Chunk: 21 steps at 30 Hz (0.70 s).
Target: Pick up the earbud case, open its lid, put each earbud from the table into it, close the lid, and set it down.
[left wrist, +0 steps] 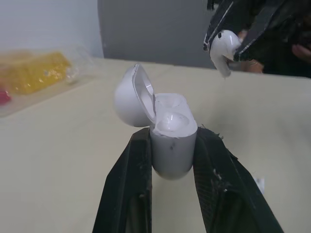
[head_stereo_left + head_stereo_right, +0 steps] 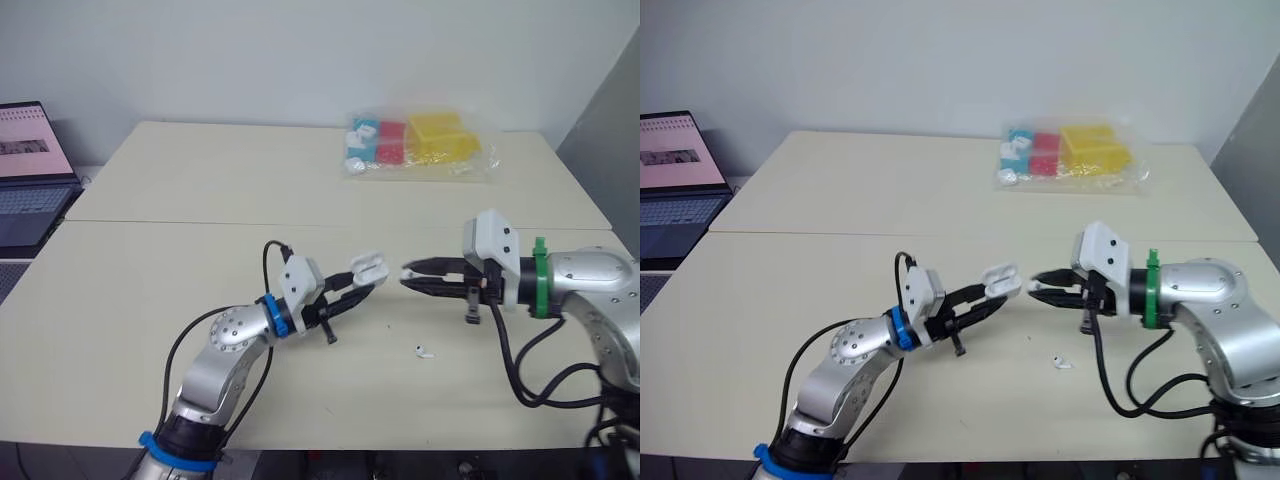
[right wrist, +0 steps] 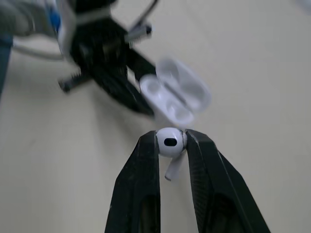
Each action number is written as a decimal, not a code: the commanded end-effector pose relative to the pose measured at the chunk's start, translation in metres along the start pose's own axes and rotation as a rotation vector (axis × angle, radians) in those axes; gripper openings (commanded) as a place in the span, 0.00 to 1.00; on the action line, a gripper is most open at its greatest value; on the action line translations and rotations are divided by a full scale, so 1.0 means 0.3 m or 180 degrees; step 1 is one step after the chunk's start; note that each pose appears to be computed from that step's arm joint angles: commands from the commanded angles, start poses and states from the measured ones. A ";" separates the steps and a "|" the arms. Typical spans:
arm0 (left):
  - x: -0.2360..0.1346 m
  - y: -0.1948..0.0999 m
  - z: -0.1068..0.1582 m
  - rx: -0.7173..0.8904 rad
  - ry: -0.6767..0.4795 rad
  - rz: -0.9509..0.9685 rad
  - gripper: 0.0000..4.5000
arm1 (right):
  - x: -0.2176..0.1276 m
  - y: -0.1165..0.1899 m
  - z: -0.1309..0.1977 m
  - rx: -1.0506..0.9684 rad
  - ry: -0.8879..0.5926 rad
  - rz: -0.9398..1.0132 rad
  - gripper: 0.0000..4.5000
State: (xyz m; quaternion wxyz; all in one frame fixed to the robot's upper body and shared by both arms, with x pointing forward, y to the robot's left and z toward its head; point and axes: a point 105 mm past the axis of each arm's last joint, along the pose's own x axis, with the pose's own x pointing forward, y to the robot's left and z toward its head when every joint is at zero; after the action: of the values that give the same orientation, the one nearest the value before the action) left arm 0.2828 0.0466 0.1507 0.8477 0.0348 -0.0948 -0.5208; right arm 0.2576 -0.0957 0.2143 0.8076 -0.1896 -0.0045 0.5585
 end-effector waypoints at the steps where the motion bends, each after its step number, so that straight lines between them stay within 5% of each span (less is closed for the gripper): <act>1: 0.019 0.021 0.072 0.0025 -0.0251 0.0082 0.18 | 0.013 -0.016 0.100 -0.0147 -0.0589 -0.0438 0.09; 21: 0.020 0.027 0.089 0.0024 -0.0222 0.0003 0.18 | 0.082 -0.056 0.004 0.0029 -0.0741 -0.0989 0.09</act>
State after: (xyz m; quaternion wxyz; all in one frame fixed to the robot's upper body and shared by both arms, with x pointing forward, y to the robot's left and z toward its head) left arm 0.2905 0.0470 0.1635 0.8498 0.0163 -0.0971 -0.5179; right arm 0.2847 -0.0781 0.2070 0.8824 -0.1045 -0.0982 0.4481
